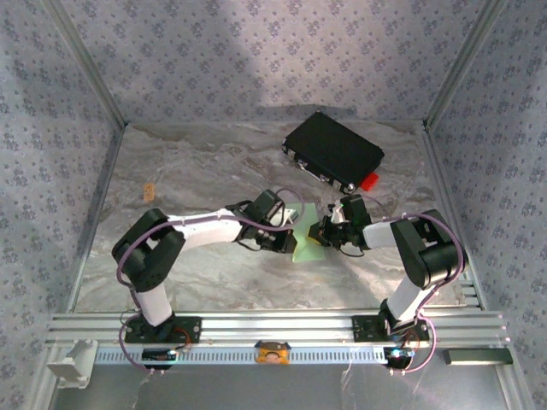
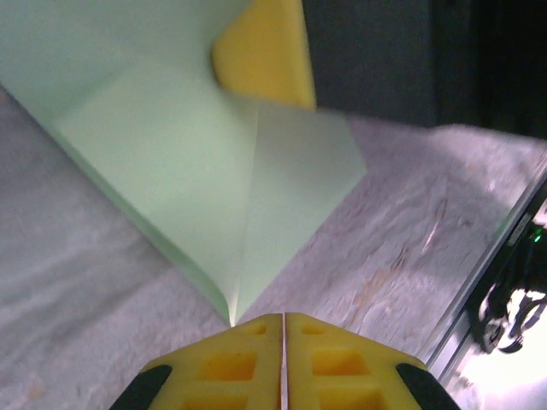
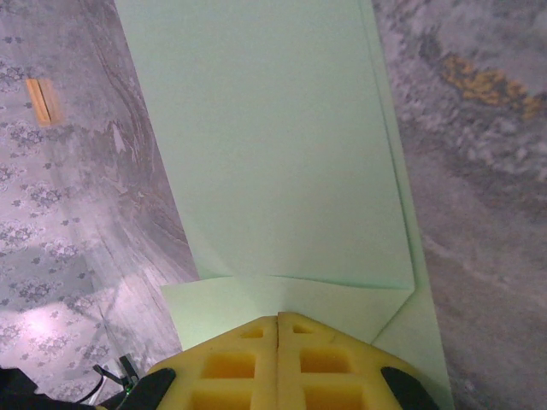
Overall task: Fold a paper plane with a square sheet of paper (pick it up from the middle)
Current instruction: Fold the triangle a second time at the center of the table.
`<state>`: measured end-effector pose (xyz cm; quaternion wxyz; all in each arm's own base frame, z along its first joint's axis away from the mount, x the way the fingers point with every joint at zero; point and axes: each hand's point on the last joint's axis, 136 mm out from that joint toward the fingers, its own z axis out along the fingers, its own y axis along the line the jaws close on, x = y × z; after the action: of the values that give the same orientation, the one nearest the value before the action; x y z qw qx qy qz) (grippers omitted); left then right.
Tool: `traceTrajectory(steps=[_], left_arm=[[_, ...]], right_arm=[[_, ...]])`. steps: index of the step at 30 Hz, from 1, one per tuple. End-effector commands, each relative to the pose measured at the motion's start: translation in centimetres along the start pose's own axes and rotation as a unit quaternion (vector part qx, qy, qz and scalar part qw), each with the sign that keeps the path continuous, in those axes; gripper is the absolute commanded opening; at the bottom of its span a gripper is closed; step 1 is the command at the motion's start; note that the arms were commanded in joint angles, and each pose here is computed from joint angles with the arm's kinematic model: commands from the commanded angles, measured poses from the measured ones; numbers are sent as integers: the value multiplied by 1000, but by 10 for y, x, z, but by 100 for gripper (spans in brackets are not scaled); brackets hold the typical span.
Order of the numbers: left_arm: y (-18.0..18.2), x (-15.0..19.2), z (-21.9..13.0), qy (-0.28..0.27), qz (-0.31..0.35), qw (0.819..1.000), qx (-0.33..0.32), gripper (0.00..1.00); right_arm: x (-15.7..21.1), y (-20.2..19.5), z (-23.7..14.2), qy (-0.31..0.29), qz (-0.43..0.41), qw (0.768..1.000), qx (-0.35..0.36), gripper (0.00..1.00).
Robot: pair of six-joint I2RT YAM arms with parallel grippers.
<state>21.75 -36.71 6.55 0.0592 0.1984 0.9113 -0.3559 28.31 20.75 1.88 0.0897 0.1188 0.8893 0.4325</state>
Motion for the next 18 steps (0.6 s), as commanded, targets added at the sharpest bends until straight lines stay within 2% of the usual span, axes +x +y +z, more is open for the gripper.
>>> traceTrajectory(steps=[1,6,12,18], left_arm=[[-6,-25,6,-17,-9,1000,23,10],[-10,-27,23,3,-9,999,41,12],[-24,-26,25,6,10,999,45,14],[-3,-14,45,40,-9,999,12,10]], right_arm=[[11,-34,-1,5,36,998,59,0],[10,-34,0,7,36,998,57,0],[10,-34,0,4,37,998,58,0],[9,-32,0,3,37,998,56,0]])
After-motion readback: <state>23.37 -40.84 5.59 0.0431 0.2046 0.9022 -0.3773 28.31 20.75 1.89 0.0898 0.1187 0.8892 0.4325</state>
